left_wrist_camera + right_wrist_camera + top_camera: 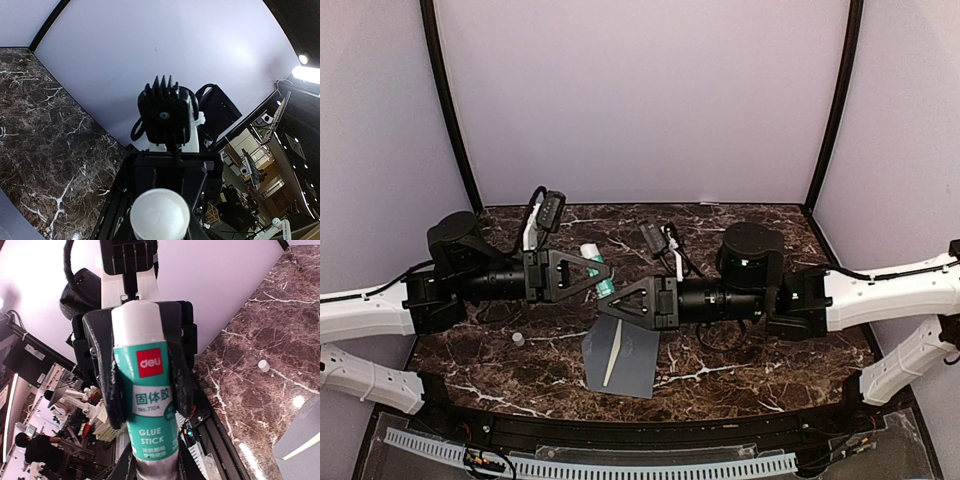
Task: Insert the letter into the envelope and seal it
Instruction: Unscrew the solid glue.
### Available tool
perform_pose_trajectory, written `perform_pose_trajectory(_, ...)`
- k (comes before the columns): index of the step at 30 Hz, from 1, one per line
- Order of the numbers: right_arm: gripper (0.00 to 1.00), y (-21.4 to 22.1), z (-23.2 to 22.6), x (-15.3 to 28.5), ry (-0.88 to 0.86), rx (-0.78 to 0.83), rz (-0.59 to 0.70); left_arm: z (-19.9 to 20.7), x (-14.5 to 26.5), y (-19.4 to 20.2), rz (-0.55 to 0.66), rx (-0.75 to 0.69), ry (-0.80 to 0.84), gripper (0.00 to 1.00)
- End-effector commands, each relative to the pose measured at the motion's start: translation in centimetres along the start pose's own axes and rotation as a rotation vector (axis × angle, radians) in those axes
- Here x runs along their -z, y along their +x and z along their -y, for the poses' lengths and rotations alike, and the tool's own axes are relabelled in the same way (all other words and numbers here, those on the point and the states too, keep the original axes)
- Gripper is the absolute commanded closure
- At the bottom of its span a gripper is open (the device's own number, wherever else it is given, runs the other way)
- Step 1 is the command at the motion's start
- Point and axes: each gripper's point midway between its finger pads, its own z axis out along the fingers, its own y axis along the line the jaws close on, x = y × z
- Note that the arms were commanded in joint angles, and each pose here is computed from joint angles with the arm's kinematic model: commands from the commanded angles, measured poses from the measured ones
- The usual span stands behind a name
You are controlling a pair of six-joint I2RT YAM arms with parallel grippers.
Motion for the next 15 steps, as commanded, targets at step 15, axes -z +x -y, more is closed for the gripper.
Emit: perform_pose_trajectory(15,0.9,-2.22,-2.62,1.96,-0.226,-0.157,0.079,4.74,0.21,-0.93,0.001,-0.141,0.212,1.0)
